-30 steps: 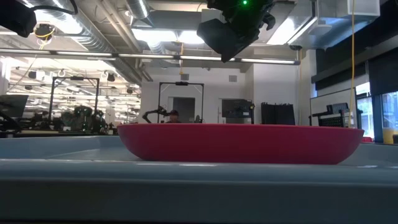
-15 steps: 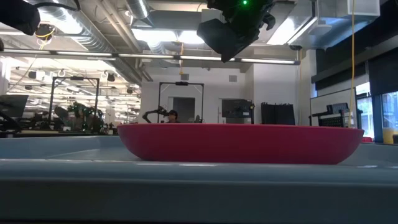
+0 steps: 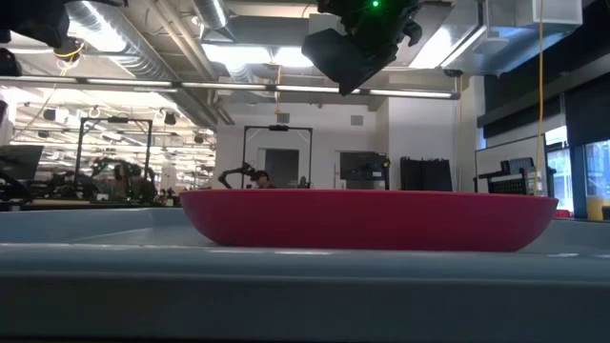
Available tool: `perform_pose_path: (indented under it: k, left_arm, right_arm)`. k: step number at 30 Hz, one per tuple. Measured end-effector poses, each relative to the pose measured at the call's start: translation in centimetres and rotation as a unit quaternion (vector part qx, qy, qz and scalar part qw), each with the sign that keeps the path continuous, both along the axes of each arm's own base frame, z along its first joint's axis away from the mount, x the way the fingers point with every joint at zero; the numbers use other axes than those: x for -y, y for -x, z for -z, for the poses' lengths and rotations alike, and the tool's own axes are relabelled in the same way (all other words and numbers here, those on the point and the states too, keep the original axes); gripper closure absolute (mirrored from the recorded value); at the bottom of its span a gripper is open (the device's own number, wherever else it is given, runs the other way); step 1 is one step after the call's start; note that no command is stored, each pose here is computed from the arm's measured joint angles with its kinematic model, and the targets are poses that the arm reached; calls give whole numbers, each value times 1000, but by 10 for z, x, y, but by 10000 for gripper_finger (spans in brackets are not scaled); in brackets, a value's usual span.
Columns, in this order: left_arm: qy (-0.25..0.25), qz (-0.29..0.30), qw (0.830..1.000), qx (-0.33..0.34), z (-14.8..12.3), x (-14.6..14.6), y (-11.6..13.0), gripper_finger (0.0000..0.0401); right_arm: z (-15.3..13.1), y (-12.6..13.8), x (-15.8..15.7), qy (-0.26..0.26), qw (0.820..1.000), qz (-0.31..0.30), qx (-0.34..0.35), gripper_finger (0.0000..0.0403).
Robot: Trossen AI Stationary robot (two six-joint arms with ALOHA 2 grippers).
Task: Pick and place plate/cup/fork/spoon on tray
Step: Put the red cup on the blue serving tray to the top left of the pink plate
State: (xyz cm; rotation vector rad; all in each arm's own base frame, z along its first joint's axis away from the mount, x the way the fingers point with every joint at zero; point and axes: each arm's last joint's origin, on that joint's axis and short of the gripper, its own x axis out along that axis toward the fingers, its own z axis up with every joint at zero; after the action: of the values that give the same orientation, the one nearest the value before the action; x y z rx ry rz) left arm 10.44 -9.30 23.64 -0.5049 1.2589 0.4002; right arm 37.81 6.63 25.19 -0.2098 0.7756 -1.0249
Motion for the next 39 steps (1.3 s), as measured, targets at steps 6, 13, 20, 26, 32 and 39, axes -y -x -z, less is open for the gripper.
perform_pose_path:
  k: [6,13,20,26,32,39]
  left_arm:
    - [11,3,1000,-9,0,1,0,368]
    - [5,1,1000,1,0,1,-1,368]
    - [-8,-2,1000,13,0,0,-1,368]
    - [-9,4,1000,13,0,0,-1,392]
    - [-27,34,999,27,-1,0,-3,396]
    - [-40,64,996,39,-2,1,-4,398]
  right_arm:
    - [0,0,0,0,1000,0,0,349]
    - [0,0,0,0,1000,0,0,349]
    - [0,0,0,0,1000,0,0,349]
    - [0,0,0,0,1000,0,0,349]
    - [0,0,0,0,1000,0,0,349]
    - [0,0,0,0,1000,0,0,349]
